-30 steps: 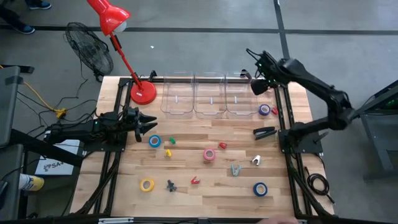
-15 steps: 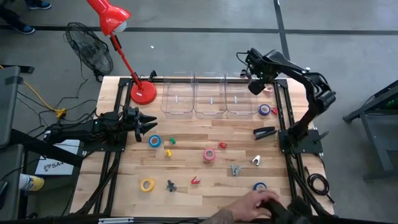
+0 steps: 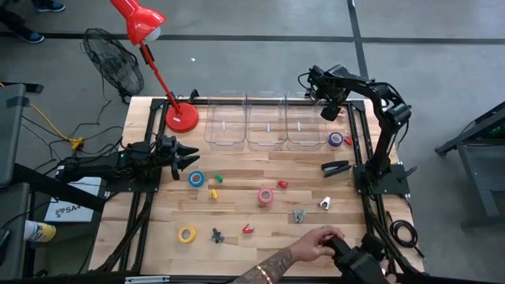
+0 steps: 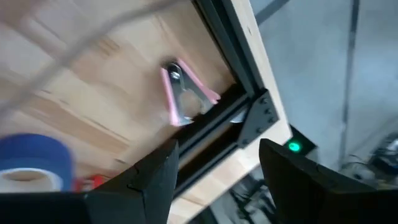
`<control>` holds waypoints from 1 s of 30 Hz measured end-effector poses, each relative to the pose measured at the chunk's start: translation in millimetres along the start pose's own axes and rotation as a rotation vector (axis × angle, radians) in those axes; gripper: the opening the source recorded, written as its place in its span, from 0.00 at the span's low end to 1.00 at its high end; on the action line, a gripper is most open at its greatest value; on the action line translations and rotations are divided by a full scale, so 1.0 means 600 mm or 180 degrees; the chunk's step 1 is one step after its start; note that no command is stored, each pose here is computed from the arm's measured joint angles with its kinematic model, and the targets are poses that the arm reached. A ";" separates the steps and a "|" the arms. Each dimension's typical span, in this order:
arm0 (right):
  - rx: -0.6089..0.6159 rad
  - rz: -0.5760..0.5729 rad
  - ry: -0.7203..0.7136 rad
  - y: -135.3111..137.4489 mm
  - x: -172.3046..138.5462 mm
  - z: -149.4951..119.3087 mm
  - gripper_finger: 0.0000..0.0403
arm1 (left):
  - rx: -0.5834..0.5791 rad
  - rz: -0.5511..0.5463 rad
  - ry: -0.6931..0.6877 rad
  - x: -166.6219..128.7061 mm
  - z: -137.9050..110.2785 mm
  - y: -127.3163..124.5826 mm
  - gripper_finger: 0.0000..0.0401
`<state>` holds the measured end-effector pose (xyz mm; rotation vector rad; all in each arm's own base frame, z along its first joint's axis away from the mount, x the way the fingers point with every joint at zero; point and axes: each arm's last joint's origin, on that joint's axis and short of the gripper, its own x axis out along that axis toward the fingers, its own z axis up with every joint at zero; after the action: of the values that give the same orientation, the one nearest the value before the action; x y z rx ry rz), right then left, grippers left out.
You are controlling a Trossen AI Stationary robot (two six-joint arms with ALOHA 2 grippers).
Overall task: Pick and place Stapler, Stapler remover, tape
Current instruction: Put the pink staple remover into the right transparent bin
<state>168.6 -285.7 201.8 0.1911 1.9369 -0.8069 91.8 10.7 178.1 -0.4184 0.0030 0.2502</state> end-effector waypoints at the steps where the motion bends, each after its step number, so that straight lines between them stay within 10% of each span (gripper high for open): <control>1: -0.0049 -0.0022 0.0036 -0.002 0.005 0.002 0.54 | 0.0000 0.0001 -0.0002 0.000 0.000 0.000 0.42; 19: -0.0194 0.0858 -0.0145 -0.005 0.038 0.010 0.54 | 0.0000 0.0002 -0.0002 0.000 0.000 0.000 0.42; 30: 0.1452 0.0638 0.0141 -0.014 0.044 0.005 0.59 | 0.0000 0.0001 -0.0002 0.000 0.000 0.000 0.42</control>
<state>154.0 -299.5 182.7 0.6708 1.7151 -1.1043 91.8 10.7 178.2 -0.4183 0.0024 0.2507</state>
